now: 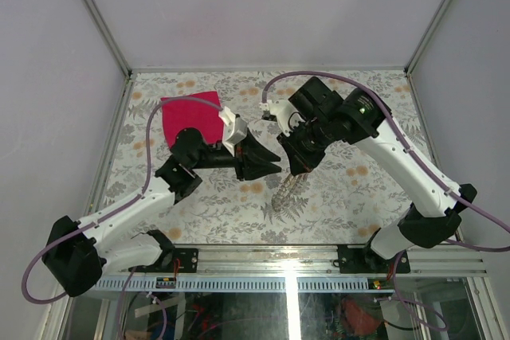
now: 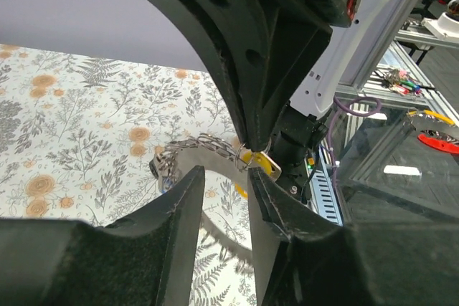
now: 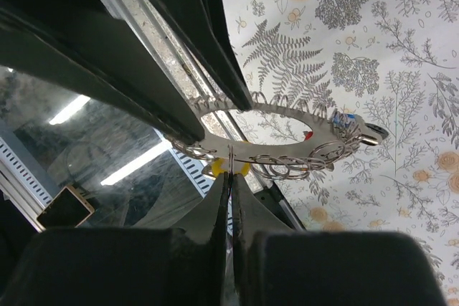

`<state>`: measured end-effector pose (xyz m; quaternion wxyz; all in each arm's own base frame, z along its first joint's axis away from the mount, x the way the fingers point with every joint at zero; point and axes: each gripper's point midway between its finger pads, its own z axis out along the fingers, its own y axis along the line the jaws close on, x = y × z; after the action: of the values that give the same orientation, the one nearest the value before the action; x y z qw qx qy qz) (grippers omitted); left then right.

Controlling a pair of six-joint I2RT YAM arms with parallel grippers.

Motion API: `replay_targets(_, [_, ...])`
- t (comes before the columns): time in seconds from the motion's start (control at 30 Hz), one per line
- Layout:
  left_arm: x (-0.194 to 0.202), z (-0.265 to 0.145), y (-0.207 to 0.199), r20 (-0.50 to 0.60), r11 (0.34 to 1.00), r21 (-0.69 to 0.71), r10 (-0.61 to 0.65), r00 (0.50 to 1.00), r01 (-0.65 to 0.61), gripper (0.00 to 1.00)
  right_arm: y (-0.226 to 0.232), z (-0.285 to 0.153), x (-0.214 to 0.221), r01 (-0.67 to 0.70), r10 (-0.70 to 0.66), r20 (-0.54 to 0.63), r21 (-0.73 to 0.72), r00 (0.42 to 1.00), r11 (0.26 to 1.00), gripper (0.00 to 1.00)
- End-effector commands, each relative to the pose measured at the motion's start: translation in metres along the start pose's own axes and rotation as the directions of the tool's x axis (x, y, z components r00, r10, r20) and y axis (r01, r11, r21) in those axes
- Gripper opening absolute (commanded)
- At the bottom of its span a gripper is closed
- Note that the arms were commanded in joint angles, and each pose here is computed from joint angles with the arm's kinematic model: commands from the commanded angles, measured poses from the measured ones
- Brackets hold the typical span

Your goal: Put the keys on the keyring

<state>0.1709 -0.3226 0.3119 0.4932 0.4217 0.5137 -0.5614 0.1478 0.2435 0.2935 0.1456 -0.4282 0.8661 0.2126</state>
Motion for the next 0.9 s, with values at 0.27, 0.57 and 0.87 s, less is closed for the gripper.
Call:
replay_targets(0.27, [-0.005,0.021,-0.011,-0.019,0.995,0.078,0.069,0.997,-0.067,0.33,0.014,-0.007,-0.001,0.019,-0.019,0.016,-0.029,1.000,0.999,0.00])
replay_targets(0.57, [-0.001,0.024,-0.014,-0.036,0.992,0.111,0.064,0.997,-0.060,0.31,0.016,-0.006,-0.005,0.039,-0.038,0.031,-0.034,0.999,0.999,0.00])
replay_targets(0.87, [0.002,0.027,-0.019,-0.057,0.987,0.150,0.064,0.996,-0.055,0.22,0.017,-0.004,-0.007,0.047,-0.046,0.045,-0.036,0.998,0.998,0.00])
